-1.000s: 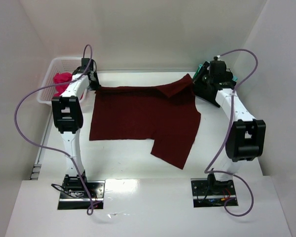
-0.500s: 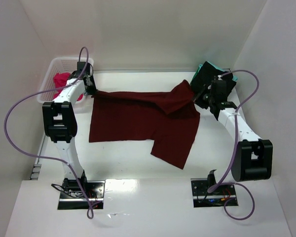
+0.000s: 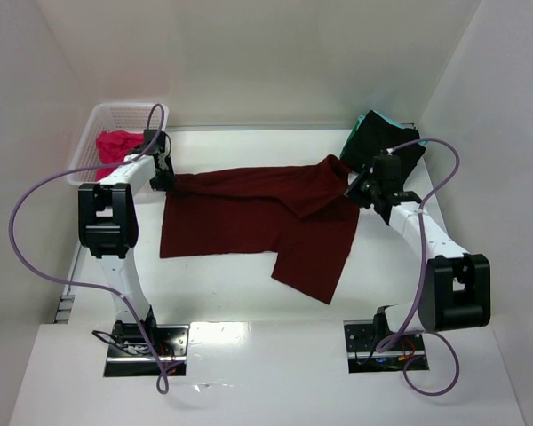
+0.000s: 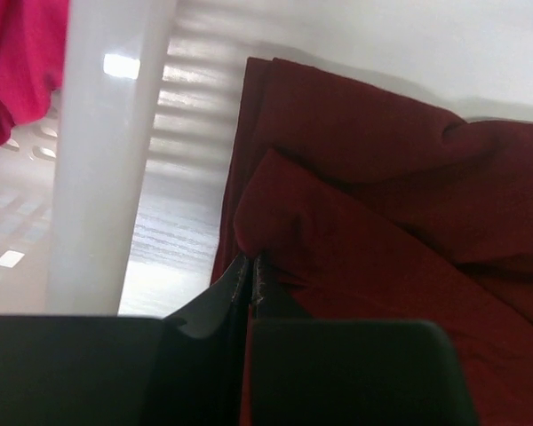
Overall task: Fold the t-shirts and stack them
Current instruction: Fold the flattened tshirt in 1/3 of the way
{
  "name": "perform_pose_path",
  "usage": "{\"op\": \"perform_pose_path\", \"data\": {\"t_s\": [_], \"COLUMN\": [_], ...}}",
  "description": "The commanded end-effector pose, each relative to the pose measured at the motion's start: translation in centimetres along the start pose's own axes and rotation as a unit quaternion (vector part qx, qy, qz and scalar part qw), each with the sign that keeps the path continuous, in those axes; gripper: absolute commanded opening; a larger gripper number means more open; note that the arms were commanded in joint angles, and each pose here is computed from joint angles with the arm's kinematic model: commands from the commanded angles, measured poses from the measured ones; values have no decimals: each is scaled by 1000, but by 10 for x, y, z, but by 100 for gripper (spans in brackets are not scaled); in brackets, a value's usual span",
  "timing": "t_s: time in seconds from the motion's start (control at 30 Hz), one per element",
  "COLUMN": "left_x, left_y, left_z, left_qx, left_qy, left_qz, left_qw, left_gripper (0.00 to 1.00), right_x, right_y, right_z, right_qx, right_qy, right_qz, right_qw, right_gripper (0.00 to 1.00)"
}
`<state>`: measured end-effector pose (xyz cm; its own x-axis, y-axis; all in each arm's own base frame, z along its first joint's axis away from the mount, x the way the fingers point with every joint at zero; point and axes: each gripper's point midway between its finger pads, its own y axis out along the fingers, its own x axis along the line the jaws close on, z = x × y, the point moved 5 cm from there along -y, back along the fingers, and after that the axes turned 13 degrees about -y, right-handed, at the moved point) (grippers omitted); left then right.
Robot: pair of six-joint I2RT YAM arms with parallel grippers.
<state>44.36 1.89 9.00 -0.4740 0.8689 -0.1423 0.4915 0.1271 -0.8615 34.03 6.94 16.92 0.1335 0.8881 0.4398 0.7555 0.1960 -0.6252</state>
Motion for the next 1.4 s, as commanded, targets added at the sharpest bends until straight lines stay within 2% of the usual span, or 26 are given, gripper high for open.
{"op": "perform_pose_path", "data": {"t_s": [0.0,0.27,0.6,0.77,1.0,1.37], "left_x": [-3,-17,-32,-46,-53,-62], "left_y": [-20,-11,-19,-18,6,18], "left_z": [-22,-53,-110,-131,-143,-160], "left_qx": [-45,-55,-101,-120,-116,-128], "left_qy": [-19,-26,-13,-13,-13,-19], "left_qz": [12,30,64,88,86,88], "left_qw": [999,998,993,989,989,988], "left_gripper": [0,0,0,0,0,0], "right_x": [0,26,72,77,80,99], "right_y": [-2,5,32,64,108,141], "right_z": [-1,-66,-163,-181,-191,-233], "right_qx": [-12,-74,-148,-148,-131,-149], "right_qy": [7,-24,-56,-62,-62,-74], "right_qz": [5,-1,-36,-41,-51,-68], "right_qw": [1000,997,987,986,988,984], "right_gripper": [0,0,0,0,0,0]}}
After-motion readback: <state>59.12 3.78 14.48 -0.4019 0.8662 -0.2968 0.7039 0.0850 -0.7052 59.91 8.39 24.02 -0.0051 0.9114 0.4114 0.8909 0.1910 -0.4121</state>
